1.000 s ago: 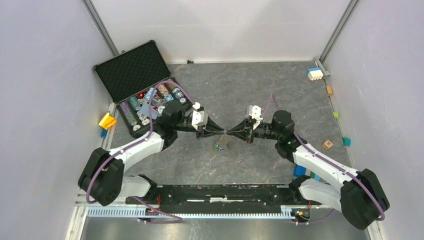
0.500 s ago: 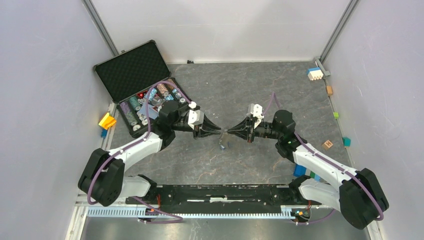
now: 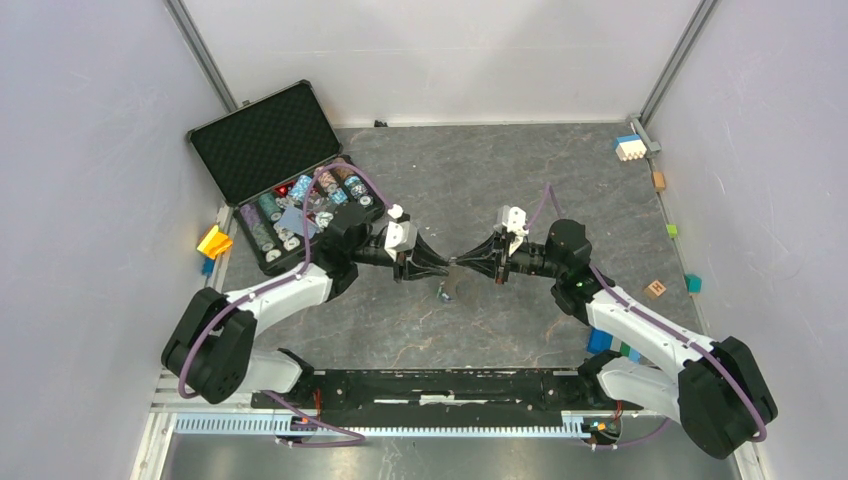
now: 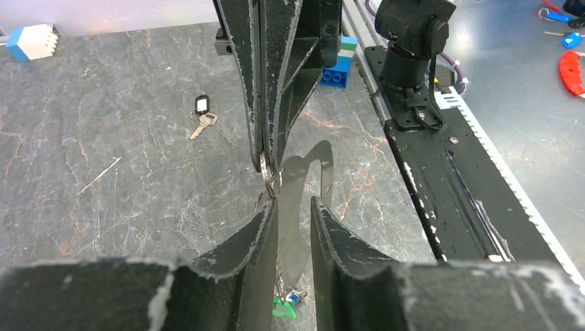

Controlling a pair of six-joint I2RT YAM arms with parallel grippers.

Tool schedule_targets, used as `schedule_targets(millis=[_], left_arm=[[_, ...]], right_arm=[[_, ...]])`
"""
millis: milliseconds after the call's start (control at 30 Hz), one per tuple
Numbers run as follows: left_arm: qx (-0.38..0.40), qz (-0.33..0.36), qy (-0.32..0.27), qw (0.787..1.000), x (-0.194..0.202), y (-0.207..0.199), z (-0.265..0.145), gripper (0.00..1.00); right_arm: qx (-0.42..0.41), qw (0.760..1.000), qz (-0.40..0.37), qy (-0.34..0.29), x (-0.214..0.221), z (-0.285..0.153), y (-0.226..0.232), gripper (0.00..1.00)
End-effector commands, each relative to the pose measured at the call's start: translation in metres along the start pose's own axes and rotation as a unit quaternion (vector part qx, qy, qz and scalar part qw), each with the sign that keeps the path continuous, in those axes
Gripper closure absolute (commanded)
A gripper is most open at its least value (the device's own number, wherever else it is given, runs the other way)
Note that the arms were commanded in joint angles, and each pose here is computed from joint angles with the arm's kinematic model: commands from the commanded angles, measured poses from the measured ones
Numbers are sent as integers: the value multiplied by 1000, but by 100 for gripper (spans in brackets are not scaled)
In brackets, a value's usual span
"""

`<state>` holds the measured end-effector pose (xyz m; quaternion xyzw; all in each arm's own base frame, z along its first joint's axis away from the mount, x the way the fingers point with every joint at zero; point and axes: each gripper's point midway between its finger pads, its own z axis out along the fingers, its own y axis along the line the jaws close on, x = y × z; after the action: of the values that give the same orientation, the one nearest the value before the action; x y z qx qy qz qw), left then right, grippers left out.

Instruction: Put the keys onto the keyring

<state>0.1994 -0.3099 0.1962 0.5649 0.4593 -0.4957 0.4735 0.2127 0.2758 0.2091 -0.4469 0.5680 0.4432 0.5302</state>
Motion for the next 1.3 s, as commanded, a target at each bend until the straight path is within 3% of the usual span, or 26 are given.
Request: schedule_targets(millis=[0, 733, 933, 1100, 1267], left_arm=[[-8, 14, -23, 1000, -24, 11, 6, 69], [-20, -19, -38, 999, -29, 22, 14, 71], [-19, -22, -33, 999, -25, 20, 13, 75], [-9, -21, -23, 999, -20, 17, 12, 85], [-6, -17, -15, 1000, -17, 16, 12, 84]], right_arm=[[7, 1000, -19, -20, -15, 1, -4, 100], [0, 999, -28, -16, -12, -1, -1, 100], [2, 999, -30, -14, -12, -2, -1, 100], [3, 1000, -28, -12, -12, -2, -1, 100], [2, 1000, -28, -13, -12, -2, -1, 100]])
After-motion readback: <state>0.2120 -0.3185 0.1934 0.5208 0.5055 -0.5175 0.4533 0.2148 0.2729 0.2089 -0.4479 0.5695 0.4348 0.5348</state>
